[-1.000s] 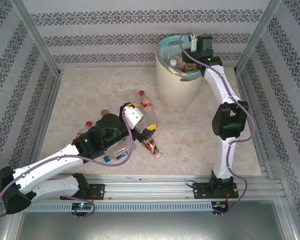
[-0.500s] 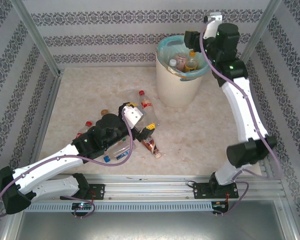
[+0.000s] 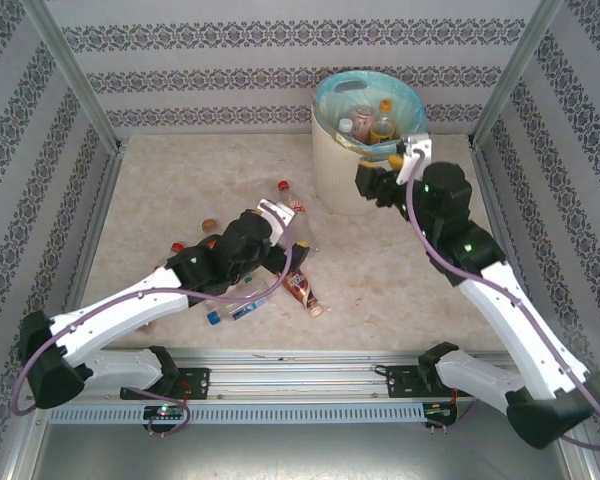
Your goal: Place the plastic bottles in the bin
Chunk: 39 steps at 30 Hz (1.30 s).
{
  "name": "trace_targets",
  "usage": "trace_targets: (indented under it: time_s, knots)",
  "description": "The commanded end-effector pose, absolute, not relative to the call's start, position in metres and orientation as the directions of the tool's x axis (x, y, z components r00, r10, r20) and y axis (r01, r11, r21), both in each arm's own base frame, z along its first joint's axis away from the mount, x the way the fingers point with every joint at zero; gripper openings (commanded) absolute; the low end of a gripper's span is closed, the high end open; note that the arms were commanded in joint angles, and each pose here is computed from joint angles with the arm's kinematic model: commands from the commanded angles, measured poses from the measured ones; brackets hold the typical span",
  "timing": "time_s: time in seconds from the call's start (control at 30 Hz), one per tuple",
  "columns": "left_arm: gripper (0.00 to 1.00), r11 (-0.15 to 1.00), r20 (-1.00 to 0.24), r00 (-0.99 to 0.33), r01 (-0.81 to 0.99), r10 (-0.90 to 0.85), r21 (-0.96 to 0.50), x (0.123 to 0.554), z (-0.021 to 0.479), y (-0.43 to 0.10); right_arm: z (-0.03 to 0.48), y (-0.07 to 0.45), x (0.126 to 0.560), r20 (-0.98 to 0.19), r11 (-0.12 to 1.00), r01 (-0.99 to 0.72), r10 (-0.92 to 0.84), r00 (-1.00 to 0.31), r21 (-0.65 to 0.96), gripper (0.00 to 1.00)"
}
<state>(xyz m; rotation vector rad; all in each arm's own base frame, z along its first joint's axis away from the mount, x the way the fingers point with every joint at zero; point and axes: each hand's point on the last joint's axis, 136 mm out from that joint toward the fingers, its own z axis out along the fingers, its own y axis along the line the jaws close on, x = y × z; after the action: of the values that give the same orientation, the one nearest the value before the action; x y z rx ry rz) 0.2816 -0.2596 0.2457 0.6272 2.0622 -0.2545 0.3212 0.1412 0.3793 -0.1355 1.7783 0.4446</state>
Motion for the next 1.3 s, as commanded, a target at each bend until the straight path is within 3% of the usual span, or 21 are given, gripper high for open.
trace_targets:
  time_s: [0.0, 0.1, 0.37, 0.7, 1.27]
  knots:
    - [0.98, 0.884, -0.713, -0.612, 0.467, 0.343, 0.025, 0.278, 0.208, -0.251, 0.365, 0.118, 0.310, -0.943, 0.938, -0.217, 0.216, -0.252, 0.272, 0.66]
    - [0.97, 0.908, -0.655, -0.685, 0.419, 0.320, 0.007, 0.288, 0.187, -0.253, 0.358, 0.111, 0.303, -0.940, 0.940, -0.194, 0.227, -0.253, 0.279, 0.65]
    - [0.88, 0.934, -0.547, -0.829, 0.279, 0.118, -0.222, 0.336, 0.153, -0.281, 0.376, 0.112, 0.301, -0.951, 0.937, -0.222, 0.224, -0.214, 0.270, 0.66]
    - [0.88, 0.956, -0.443, -0.896, 0.160, 0.037, -0.244, 0.370, 0.099, -0.299, 0.376, 0.102, 0.290, -0.964, 0.952, -0.213, 0.179, -0.195, 0.220, 0.69]
    - [0.87, 0.964, -0.382, -0.923, 0.143, 0.048, -0.224, 0.388, 0.053, -0.316, 0.357, 0.079, 0.274, -0.959, 0.958, -0.166, 0.199, -0.204, 0.234, 0.72]
